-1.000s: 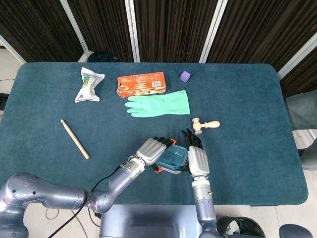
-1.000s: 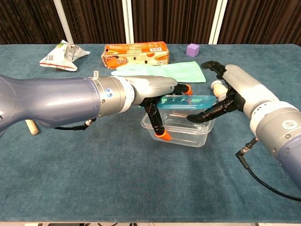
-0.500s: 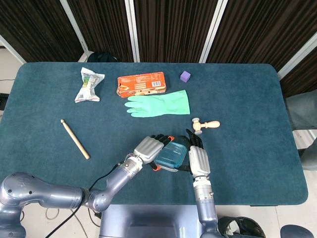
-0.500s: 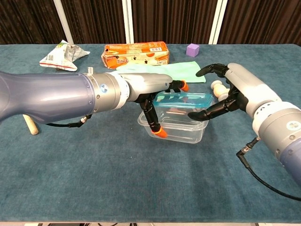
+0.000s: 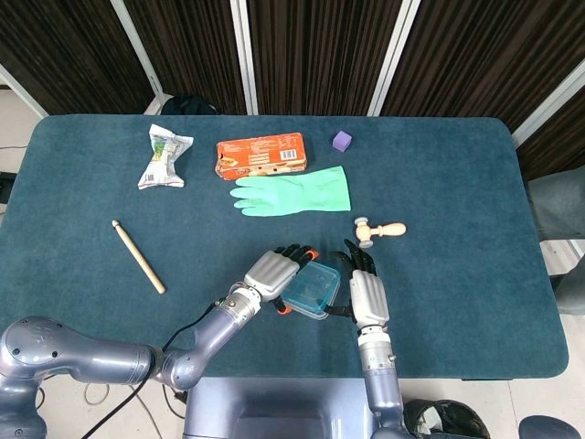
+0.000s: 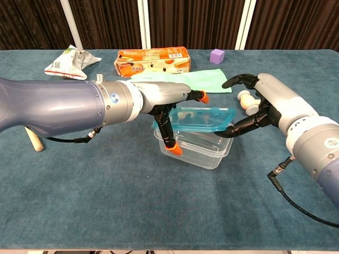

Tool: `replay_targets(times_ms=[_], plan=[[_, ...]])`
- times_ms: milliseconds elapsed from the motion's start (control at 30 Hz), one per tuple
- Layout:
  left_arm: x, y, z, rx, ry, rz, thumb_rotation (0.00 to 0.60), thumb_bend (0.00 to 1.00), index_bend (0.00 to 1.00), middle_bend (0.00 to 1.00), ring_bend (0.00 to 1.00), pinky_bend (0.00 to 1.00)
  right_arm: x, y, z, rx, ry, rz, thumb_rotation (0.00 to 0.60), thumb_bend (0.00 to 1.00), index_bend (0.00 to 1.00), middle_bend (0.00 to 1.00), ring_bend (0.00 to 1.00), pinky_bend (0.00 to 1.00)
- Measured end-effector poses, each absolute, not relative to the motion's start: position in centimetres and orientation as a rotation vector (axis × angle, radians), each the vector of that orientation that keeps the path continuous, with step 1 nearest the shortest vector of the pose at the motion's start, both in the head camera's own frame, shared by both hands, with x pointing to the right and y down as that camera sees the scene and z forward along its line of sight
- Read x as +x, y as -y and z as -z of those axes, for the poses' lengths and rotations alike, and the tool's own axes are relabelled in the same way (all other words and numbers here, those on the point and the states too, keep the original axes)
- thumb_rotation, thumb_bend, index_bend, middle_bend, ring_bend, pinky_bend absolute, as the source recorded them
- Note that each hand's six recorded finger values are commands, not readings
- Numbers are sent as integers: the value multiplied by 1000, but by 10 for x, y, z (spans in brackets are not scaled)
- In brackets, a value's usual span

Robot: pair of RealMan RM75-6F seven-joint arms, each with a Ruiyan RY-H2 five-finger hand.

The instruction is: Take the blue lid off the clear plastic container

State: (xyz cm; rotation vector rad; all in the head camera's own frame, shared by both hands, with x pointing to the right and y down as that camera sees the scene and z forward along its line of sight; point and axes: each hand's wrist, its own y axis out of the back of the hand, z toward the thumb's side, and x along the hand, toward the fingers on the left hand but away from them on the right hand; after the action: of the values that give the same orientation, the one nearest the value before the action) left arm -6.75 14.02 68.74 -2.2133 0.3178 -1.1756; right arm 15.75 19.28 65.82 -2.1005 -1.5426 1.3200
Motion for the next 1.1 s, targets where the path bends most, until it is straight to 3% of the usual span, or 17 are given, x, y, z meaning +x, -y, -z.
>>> replay_targets(times_ms=[167,500,867,1100], plan=[[-68,-139,-686,-2216,-328,1181,600,0,0,0,0,141,157,-193,-657,-2101,1541,-1320,600,248,259,81,0,0],[-69,-133,-683,-2219,-351,1186,600,0,0,0,0,142,156,-193,-657,-2109,1539,-1314,600,541,420,97,0,0],[-70,-134,-683,-2228,-344,1183,600,0,0,0,0,142,154,-196,-658,-2118,1526,-1316,600,639,485,107,0,0],[-67,-135,-682,-2232,-342,1178,600,0,0,0,0,142,155,-197,-659,-2123,1524,-1315,600,642,494,108,0,0]])
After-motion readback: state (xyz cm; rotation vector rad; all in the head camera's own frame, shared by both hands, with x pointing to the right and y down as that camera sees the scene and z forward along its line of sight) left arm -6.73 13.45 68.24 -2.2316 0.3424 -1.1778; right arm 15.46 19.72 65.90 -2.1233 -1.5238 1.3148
